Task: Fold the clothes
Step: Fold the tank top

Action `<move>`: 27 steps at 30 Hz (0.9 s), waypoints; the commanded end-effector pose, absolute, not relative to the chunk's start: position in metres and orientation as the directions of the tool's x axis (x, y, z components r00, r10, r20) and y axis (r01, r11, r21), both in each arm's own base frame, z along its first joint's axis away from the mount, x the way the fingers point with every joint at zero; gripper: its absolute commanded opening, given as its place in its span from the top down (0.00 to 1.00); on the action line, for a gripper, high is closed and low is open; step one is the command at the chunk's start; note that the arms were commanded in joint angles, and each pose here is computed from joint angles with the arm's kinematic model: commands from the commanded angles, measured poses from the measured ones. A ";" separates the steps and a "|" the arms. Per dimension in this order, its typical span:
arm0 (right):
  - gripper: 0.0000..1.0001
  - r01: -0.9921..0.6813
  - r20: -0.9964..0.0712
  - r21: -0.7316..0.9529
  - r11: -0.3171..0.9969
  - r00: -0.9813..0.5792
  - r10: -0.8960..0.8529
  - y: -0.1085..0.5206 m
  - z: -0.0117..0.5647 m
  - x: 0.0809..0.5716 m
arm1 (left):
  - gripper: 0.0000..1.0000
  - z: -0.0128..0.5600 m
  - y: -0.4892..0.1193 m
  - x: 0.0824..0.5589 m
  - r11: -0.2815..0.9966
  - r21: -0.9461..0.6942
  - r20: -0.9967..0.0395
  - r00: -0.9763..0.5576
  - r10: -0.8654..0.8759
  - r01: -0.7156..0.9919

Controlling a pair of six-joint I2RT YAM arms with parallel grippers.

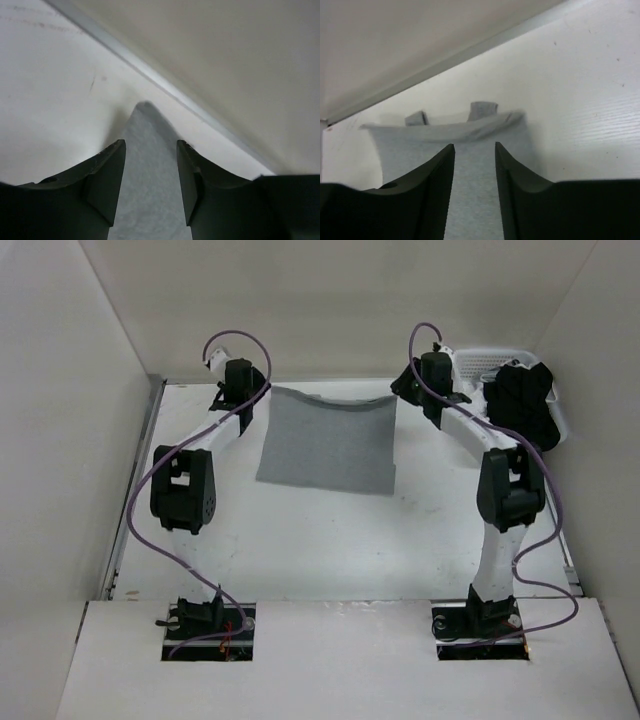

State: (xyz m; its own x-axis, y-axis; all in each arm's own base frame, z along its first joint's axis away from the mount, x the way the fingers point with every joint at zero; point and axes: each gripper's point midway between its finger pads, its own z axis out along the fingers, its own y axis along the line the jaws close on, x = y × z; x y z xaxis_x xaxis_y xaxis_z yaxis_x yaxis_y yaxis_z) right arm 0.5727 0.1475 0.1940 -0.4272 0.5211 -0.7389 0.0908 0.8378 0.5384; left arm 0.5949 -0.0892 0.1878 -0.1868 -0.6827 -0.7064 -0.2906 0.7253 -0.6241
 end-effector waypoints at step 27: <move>0.63 0.152 -0.644 0.566 0.810 -0.533 0.550 0.162 0.087 0.347 | 0.59 0.049 -0.089 0.393 0.560 -0.732 -0.424 -0.383 -0.821 -0.389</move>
State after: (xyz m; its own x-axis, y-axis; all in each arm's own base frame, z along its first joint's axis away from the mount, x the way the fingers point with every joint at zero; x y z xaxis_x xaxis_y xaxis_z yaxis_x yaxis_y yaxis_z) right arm 0.3265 0.1621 0.0663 -0.6148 0.4586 -0.6416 0.1391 0.8639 0.4841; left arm 0.3760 -0.0829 0.0345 -0.4153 -0.7915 -0.4484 -0.4315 0.6053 -0.6689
